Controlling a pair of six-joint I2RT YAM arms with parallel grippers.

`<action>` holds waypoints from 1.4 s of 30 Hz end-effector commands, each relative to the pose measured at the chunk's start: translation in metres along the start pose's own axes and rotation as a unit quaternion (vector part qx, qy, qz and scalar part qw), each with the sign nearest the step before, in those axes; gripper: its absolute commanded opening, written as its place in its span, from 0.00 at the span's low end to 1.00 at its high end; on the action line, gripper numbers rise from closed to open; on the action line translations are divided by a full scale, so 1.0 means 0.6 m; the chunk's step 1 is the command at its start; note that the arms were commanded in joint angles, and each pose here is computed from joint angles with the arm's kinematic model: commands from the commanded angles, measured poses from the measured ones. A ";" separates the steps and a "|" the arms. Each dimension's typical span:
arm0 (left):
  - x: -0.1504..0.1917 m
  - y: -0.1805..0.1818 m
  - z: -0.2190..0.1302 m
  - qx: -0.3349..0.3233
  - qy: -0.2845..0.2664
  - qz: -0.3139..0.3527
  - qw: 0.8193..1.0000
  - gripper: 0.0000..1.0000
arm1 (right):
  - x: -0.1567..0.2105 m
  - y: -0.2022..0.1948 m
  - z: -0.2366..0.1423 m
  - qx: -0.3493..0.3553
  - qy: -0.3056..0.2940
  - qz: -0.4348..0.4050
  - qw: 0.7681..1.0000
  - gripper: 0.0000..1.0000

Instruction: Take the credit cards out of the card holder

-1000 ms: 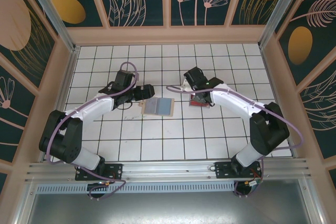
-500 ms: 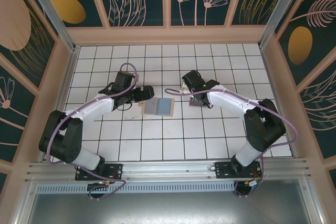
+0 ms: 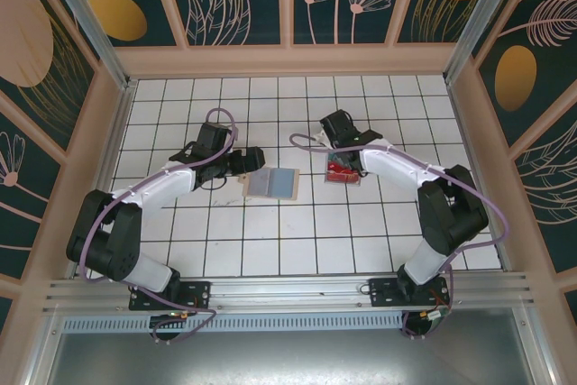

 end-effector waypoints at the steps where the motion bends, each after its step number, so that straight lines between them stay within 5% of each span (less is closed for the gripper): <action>1: 0.001 -0.003 -0.010 0.012 -0.008 0.005 1.000 0.97 | -0.022 -0.020 -0.022 -0.020 -0.027 0.085 0.996 0.26; 5: 0.006 -0.005 -0.007 0.027 0.001 -0.001 1.000 0.88 | -0.048 -0.019 -0.053 -0.103 -0.056 0.204 0.972 0.16; 12: 0.021 -0.002 0.003 0.042 0.024 -0.014 0.999 0.62 | -0.073 0.053 -0.073 -0.244 -0.056 0.375 0.892 0.00; 18: 0.035 0.004 0.019 0.047 0.049 -0.023 0.997 0.40 | -0.071 0.129 -0.051 -0.359 -0.033 0.446 0.819 0.00; 27: 0.048 0.019 0.050 0.016 0.088 -0.016 0.996 0.33 | -0.067 0.208 0.009 -0.350 0.041 0.461 0.815 0.00; 42: 0.064 0.029 0.080 0.006 0.121 -0.011 0.993 0.32 | -0.044 0.226 0.036 -0.301 0.083 0.466 0.828 0.00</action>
Point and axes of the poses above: each hand's point on the last joint's axis, 136 mm out from that joint toward the fingers, its own z axis out along the fingers, its own y axis along the line the jaws close on, x = y × z, the point moved 10 cm from there along -z, back along the fingers, and after that the axes turned 9 degrees about z, right-handed, at the moved point
